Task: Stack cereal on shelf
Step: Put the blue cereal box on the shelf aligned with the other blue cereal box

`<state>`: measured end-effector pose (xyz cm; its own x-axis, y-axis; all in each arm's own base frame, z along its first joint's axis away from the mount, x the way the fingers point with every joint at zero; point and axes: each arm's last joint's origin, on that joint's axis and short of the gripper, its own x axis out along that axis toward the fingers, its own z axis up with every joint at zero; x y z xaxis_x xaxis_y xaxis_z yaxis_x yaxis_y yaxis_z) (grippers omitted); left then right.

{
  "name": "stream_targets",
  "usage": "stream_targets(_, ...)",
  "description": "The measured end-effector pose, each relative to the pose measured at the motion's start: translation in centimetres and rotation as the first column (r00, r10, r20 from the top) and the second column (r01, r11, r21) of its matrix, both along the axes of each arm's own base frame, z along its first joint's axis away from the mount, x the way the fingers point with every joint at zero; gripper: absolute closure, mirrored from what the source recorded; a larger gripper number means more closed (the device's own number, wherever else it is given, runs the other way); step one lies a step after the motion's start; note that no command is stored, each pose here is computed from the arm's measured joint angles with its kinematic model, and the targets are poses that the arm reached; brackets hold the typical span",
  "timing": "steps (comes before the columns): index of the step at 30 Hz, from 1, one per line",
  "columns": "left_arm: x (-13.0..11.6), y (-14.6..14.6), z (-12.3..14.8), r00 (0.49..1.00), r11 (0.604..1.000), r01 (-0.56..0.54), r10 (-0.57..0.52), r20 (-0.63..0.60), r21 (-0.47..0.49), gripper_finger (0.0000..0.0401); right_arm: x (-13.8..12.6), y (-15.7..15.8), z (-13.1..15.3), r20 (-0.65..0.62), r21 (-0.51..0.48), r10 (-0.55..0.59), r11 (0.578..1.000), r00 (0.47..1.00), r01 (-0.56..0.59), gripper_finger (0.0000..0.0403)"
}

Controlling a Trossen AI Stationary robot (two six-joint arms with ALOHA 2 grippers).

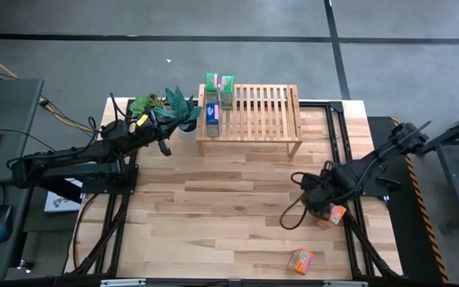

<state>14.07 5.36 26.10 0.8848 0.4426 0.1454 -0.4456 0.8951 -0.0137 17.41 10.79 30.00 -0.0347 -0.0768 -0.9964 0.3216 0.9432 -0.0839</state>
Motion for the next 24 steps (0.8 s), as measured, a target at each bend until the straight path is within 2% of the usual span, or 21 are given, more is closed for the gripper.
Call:
stream_targets(5,0.0,0.0,0.0,1.000,1.000,0.000,0.000,0.000,0.000,0.0401,-0.6,0.0,-1.6,-0.110,0.076,0.250,0.967,0.962,-0.243,0.0107)
stream_targets(10,0.0,0.0,0.0,1.000,1.000,0.000,0.000,0.000,0.000,0.0401,-0.6,-0.3,-2.3,-0.123,0.026,0.365,0.931,0.923,-0.364,0.0107)
stream_targets(13,0.0,0.0,0.0,1.000,1.000,0.000,0.000,0.000,0.000,0.0401,-0.8,-0.4,-2.7,-0.151,0.035,0.436,0.899,0.887,-0.436,0.0107)
stream_targets(21,0.0,0.0,0.0,1.000,1.000,0.000,0.000,0.000,0.000,0.0401,-1.7,-0.8,-5.0,-0.248,0.077,0.488,0.871,0.837,-0.486,0.0107)
stream_targets(24,0.0,0.0,0.0,1.000,1.000,0.000,0.000,0.000,0.000,0.0401,-1.8,-1.0,-5.5,-0.266,0.056,0.503,0.860,0.822,-0.508,0.0107)
